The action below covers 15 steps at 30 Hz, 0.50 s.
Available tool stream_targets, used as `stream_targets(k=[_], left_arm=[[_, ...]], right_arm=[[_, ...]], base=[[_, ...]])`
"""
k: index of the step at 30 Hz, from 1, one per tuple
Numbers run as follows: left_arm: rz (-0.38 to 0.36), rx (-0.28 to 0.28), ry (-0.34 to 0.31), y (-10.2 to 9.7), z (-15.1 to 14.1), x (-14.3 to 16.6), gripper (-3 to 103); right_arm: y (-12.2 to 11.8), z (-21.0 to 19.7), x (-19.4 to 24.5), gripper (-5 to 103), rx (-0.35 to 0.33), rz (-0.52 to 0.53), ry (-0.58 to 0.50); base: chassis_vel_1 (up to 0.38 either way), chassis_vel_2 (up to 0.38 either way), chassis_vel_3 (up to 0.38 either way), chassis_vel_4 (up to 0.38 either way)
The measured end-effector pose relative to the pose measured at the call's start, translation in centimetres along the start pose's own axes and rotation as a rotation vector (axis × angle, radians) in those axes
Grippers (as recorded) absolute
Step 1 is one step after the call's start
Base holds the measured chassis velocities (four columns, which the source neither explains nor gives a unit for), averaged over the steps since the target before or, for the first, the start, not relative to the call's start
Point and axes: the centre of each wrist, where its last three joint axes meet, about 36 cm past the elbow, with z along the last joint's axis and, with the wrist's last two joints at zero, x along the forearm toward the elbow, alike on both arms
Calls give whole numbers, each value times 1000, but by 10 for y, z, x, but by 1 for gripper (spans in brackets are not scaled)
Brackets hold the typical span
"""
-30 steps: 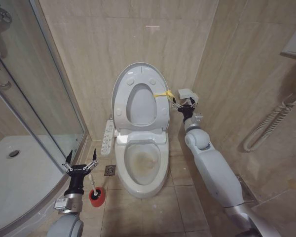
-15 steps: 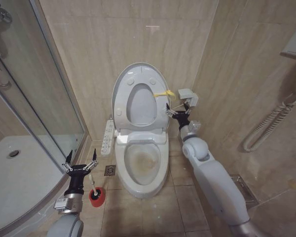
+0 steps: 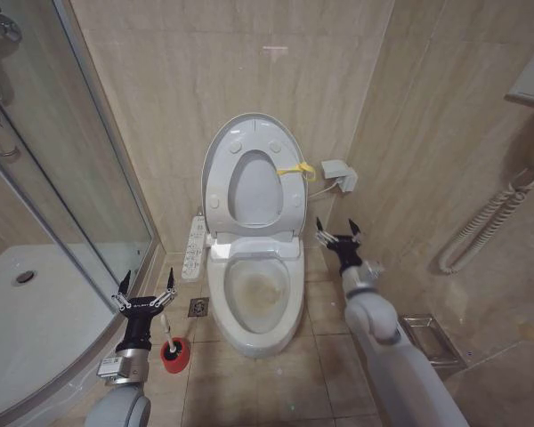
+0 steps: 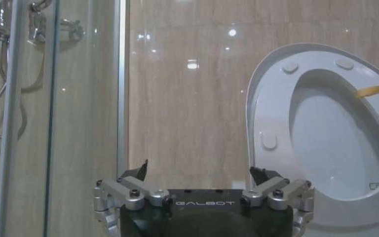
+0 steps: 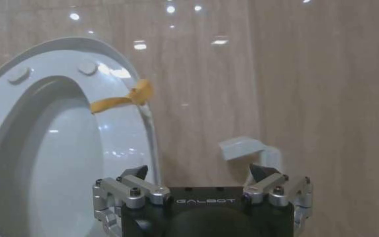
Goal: Open the toilet lid, clean the toilet bowl with a toilet brush, close the toilet lid, and flush.
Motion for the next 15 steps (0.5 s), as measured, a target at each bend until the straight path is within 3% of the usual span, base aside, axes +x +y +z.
stream_targets(k=[15], left_arm=[[0, 0, 0, 0, 0, 0, 100]], right_arm=[[-15, 8, 67, 100, 23, 46, 23]], base=[[0, 0, 0, 0]])
